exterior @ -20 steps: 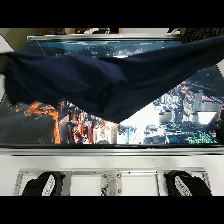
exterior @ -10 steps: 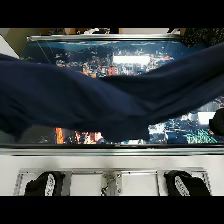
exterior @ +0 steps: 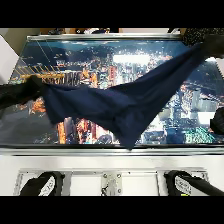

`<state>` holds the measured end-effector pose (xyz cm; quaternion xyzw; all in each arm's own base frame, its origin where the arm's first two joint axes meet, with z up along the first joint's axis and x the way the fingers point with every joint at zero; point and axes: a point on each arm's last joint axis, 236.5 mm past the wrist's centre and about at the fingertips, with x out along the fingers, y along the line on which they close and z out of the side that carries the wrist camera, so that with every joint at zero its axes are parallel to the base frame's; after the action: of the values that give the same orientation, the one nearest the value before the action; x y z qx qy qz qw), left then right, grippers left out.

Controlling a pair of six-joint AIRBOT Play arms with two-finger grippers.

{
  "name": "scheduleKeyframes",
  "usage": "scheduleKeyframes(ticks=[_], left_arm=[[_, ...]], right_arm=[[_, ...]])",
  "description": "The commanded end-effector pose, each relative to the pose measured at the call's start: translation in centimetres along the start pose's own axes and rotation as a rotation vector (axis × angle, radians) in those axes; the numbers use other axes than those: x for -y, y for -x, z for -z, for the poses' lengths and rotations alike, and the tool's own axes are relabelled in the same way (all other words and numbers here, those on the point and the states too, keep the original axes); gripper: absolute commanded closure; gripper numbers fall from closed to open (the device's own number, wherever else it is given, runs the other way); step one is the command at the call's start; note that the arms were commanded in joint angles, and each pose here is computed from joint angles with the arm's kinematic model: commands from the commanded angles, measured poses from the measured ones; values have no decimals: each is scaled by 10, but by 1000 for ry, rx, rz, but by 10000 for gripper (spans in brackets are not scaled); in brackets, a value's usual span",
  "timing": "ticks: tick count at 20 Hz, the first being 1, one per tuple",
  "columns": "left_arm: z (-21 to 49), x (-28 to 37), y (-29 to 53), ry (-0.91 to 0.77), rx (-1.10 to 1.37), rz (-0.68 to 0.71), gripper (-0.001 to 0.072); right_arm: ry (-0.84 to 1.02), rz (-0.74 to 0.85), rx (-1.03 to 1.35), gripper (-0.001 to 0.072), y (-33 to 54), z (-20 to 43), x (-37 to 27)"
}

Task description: Fold the clothes and pants, and hang the long-sleeved shirts on hangers.

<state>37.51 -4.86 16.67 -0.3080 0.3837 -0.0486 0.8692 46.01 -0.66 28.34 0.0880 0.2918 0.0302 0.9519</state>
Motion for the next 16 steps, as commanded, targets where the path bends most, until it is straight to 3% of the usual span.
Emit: scheduleKeyframes(ticks=[1, 2, 3, 8, 11, 16], left_arm=[[-2, -27, -97, 18, -79, -61, 517], [-9, -35, -112, 39, -117, -77, 174], [-12, -43, -121, 65, -164, -94, 37], [-22, -95, -108, 94, -248, -169, 35], [4, -137, -97, 145, -284, -218, 35], [68, -189, -96, 288, -389, -285, 35]], right_arm=[[-106, -71, -19, 288, -99, 8, -2], [-148, -104, -14, 83, -109, 7, -5], [-173, -119, -12, 58, -110, 6, -4], [-55, -61, -122, 59, -70, 29, 20], [-33, -4, -348, 60, -53, 105, 32], [-287, 49, -662, 60, -51, 265, 26]])
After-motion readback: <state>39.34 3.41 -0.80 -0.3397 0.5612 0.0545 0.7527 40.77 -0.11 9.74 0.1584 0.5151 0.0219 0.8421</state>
